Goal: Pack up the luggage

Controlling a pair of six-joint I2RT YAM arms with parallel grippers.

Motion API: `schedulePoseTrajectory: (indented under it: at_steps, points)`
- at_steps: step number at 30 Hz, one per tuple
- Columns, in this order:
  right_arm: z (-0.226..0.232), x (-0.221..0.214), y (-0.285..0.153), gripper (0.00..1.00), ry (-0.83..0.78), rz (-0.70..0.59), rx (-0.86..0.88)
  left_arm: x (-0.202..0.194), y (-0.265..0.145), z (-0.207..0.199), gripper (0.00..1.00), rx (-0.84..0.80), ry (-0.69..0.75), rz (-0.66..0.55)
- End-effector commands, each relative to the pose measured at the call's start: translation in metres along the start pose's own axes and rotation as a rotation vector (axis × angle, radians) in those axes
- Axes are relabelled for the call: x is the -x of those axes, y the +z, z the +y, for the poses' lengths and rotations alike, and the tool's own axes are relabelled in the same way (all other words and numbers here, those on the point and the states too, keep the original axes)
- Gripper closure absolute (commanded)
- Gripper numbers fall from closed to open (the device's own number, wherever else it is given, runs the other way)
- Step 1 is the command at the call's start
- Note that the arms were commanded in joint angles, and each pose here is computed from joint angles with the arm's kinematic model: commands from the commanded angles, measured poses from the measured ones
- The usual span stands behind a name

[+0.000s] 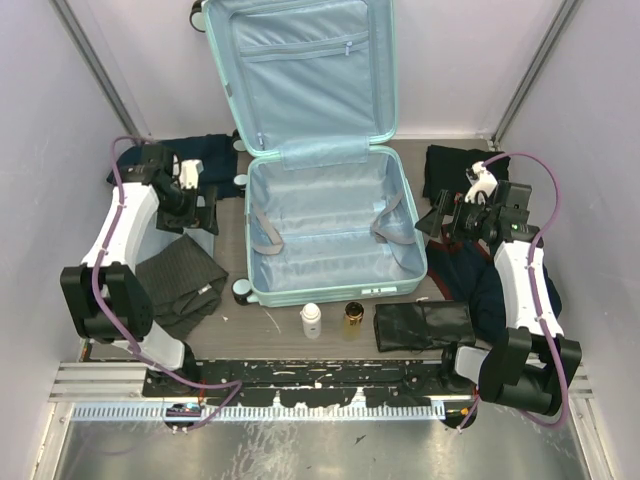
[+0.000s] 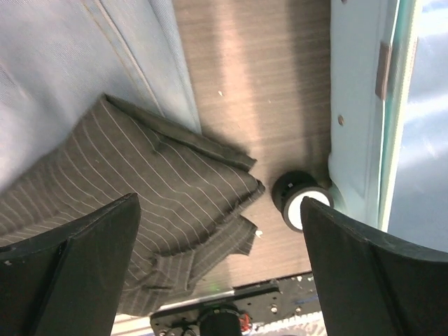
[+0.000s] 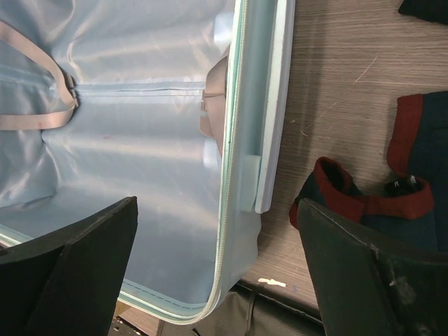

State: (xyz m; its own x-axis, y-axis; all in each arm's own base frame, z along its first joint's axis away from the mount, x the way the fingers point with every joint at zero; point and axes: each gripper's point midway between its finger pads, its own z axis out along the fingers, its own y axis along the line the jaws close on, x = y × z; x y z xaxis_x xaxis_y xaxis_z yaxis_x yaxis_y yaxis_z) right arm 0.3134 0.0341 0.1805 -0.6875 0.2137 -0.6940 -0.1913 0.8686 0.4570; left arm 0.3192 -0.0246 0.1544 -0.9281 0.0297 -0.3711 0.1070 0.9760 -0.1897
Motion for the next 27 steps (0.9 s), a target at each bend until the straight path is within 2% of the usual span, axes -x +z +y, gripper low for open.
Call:
schedulePoseTrajectory:
  at_steps: [1,8,16,22,27]
  points:
    - [0.0,0.014,-0.004,0.0,-0.073,-0.044,-0.022,0.061,0.0,0.018,0.02,0.12,0.077,-0.142]
    - [-0.007,0.018,-0.003,0.0,-0.075,-0.028,-0.055,0.154,0.025,0.03,0.01,0.158,0.112,-0.249]
    - [-0.013,0.02,-0.004,0.0,-0.095,-0.014,-0.086,0.232,0.082,0.051,0.12,0.201,0.143,-0.31]
    - [-0.02,0.024,0.001,0.0,-0.093,0.004,-0.103,0.244,0.123,0.079,0.24,0.298,0.219,-0.278]
    - [-0.024,0.027,0.002,0.0,-0.089,0.006,-0.111,0.216,0.143,0.105,0.32,0.342,0.252,-0.156]
